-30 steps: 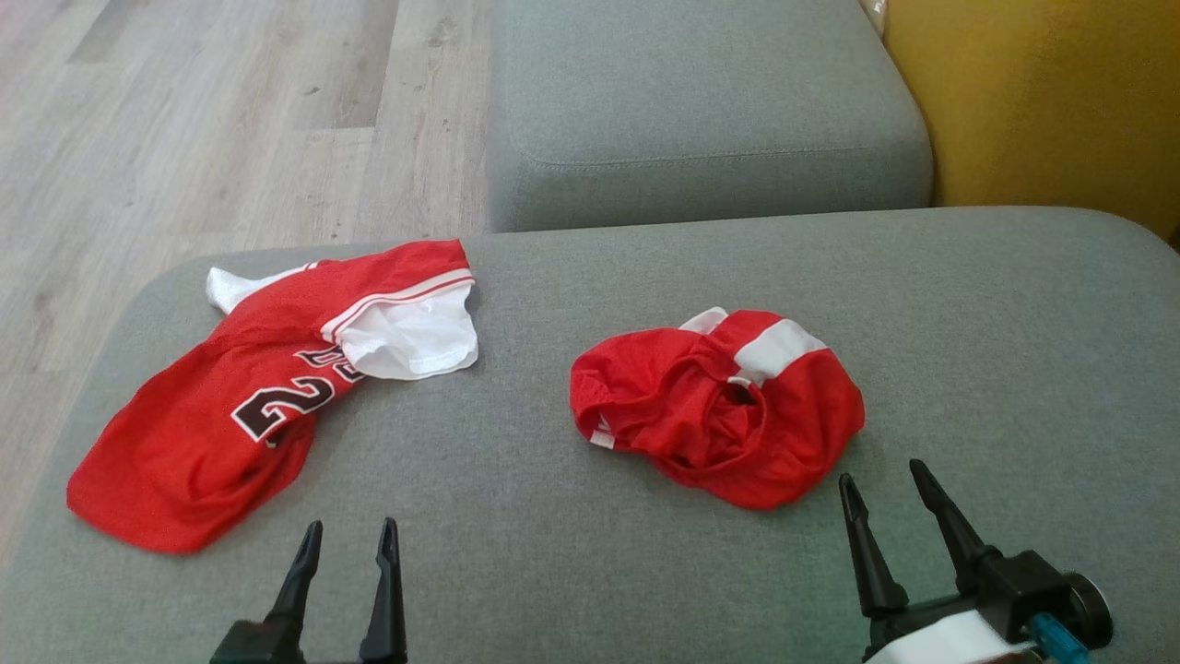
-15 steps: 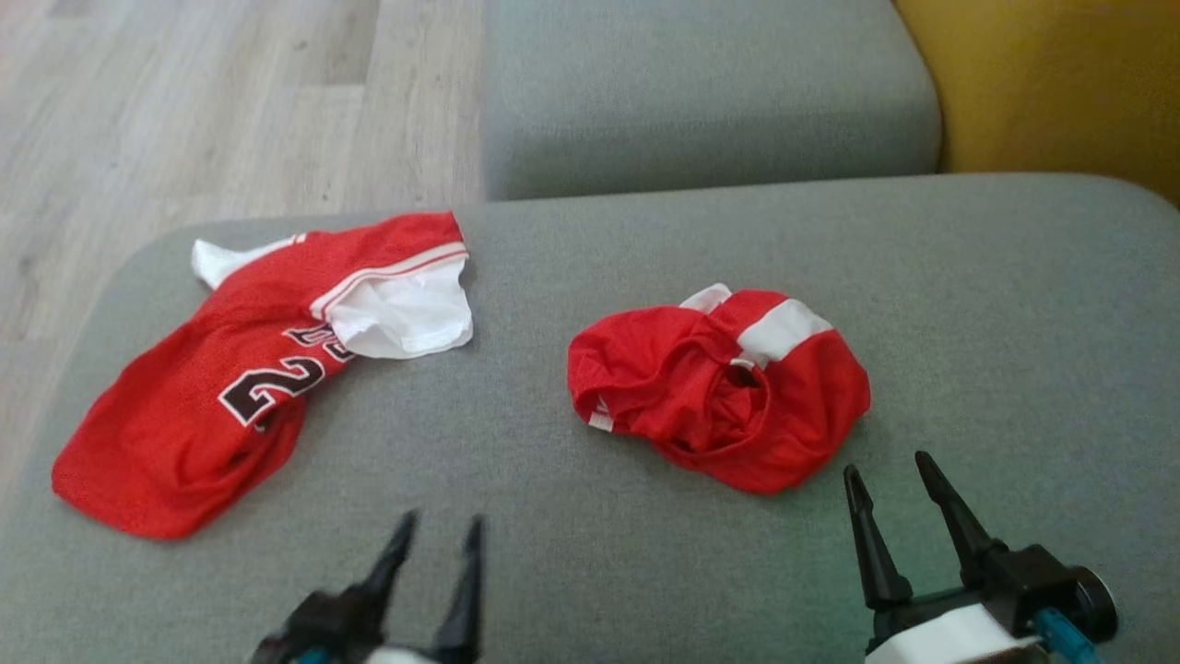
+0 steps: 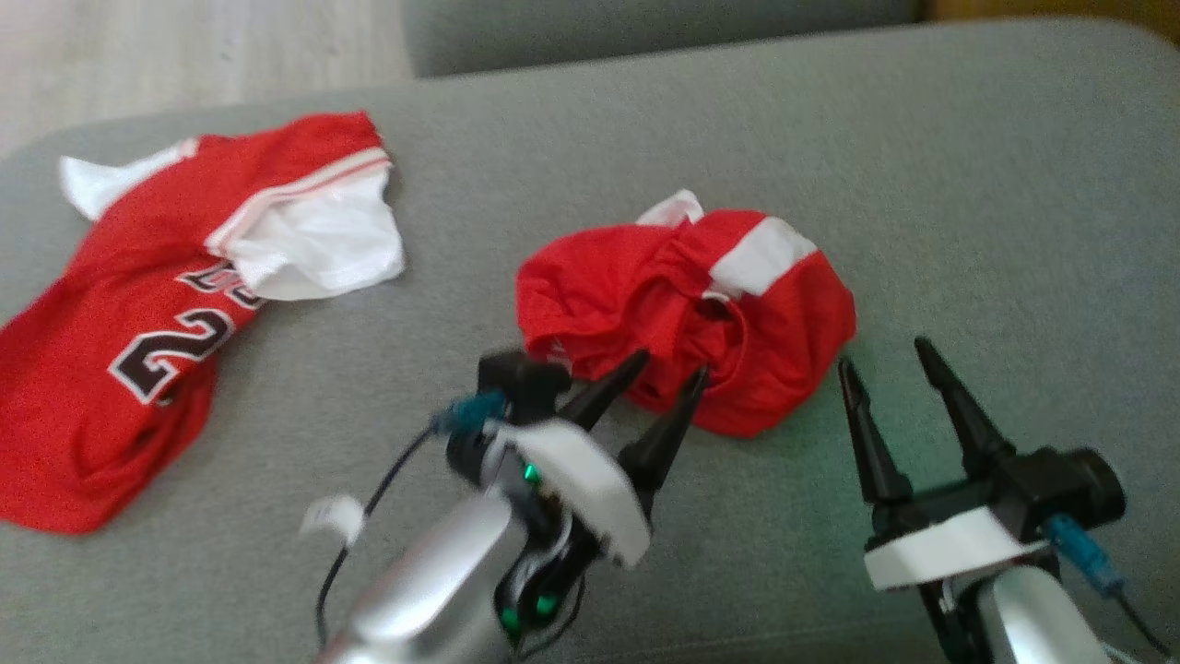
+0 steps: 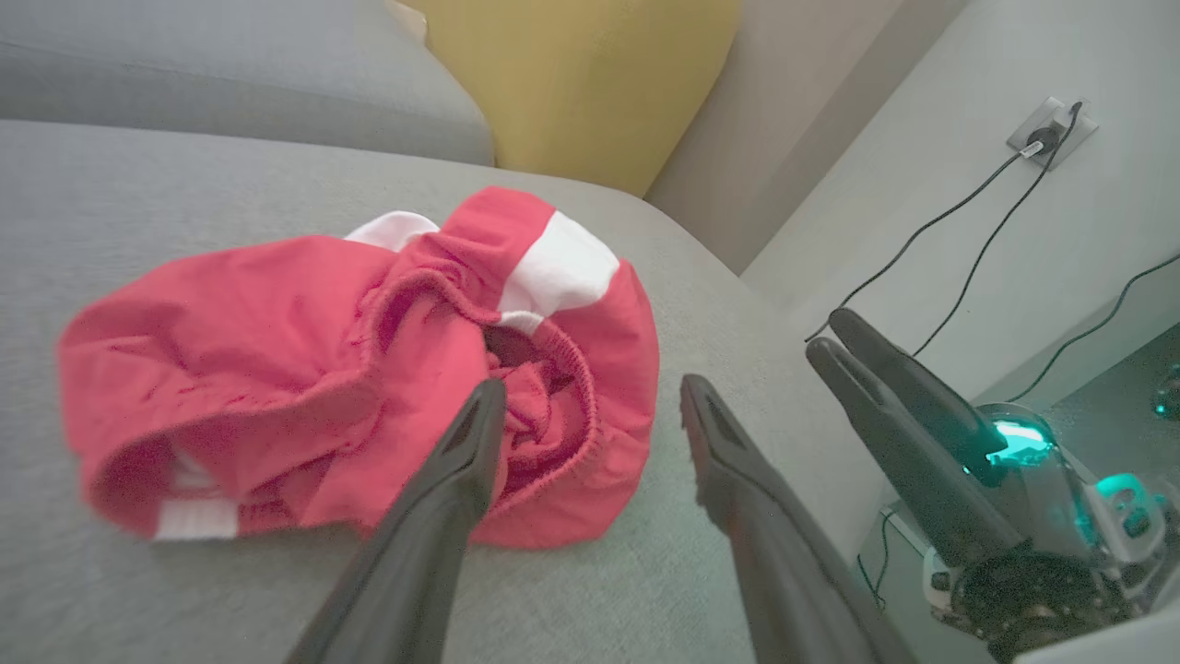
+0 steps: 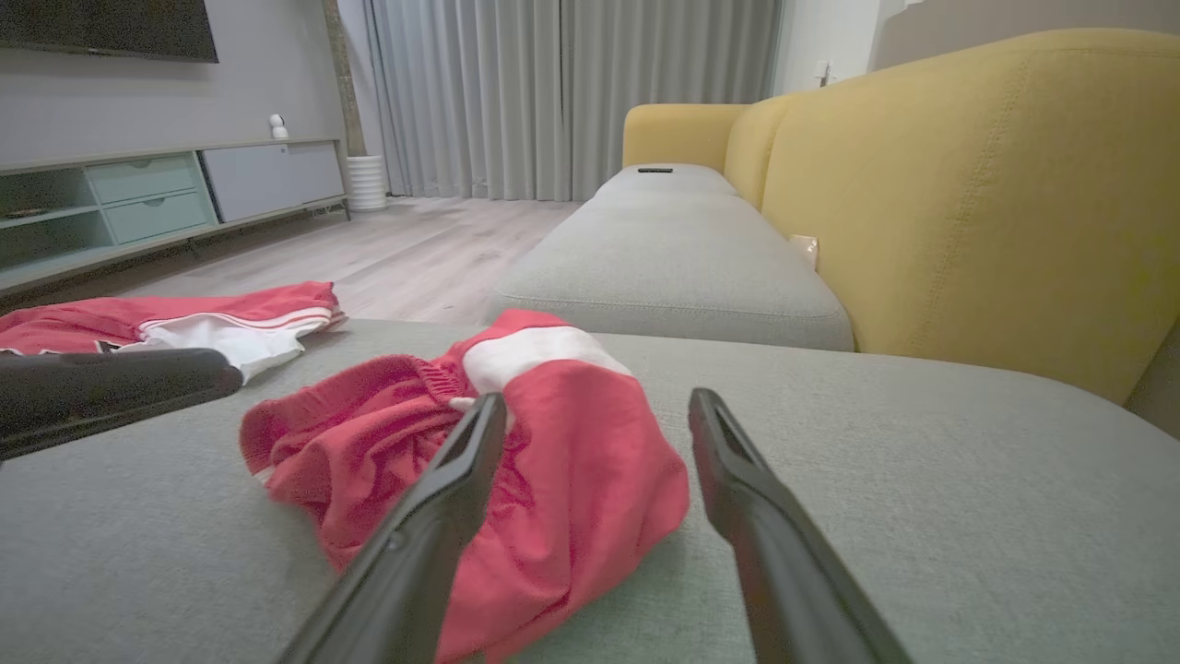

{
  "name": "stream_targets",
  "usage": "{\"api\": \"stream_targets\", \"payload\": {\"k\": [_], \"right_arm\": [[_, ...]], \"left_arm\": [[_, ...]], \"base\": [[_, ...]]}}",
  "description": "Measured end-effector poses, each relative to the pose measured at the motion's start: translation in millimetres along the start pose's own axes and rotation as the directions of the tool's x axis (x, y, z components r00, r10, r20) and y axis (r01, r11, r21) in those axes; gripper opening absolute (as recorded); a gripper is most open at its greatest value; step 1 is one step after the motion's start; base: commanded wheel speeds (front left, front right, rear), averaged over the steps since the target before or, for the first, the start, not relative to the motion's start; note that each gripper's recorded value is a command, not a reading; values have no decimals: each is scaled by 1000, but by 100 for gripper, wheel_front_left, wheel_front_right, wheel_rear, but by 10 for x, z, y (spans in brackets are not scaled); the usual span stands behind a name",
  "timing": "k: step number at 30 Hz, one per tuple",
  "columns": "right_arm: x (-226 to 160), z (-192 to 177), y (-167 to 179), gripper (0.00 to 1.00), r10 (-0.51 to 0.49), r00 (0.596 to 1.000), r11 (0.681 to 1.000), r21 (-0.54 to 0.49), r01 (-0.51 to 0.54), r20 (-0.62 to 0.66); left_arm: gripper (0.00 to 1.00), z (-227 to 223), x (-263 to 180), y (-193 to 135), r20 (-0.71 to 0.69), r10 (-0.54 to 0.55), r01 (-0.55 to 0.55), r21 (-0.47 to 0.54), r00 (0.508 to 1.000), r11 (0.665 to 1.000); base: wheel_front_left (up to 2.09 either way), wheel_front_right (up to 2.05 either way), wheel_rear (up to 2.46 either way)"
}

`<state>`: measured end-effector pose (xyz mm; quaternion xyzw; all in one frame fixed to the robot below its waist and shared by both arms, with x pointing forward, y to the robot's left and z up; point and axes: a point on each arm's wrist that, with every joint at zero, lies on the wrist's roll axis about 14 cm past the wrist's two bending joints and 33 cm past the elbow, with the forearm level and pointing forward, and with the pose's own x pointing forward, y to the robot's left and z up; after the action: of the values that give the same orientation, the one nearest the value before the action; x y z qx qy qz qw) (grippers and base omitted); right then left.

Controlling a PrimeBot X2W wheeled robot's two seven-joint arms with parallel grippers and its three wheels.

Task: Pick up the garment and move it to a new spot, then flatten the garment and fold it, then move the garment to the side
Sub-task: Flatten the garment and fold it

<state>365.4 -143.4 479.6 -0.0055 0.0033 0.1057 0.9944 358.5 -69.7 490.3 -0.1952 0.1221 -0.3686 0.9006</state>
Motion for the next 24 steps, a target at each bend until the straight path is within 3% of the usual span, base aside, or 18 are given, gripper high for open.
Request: {"api": "stream_targets", "payload": {"k": [10,18,19,21,22,24], "right_arm": [[153,-215,-337,100,-79,995,997,-4,79,-64],[143,-282,-448,100,-111,990,994,-10,111,-87],[137,-282,-454,100,-113,990,994,-10,113,-88],[130,-274,-458,100,-115,990,993,-11,114,-86],[128,-266,-458,100,-115,990,993,-11,115,-84],[125,-247,-461,100,-116,990,993,-12,115,-78]], "left_arm": [[100,-347,687,-18,-203,-89,69,-105,975,992],[100,-337,980,248,-206,30,-47,-82,978,996],[92,-349,986,254,-213,35,-52,-73,976,996],[40,-372,982,280,-222,55,-70,-61,973,996],[21,-379,974,303,-222,67,-81,-54,973,995],[17,-366,962,361,-215,99,-114,-56,971,992]], "base": [[0,0,0],[0,0,0],[0,0,0],[0,0,0],[0,0,0],[0,0,0]]}}
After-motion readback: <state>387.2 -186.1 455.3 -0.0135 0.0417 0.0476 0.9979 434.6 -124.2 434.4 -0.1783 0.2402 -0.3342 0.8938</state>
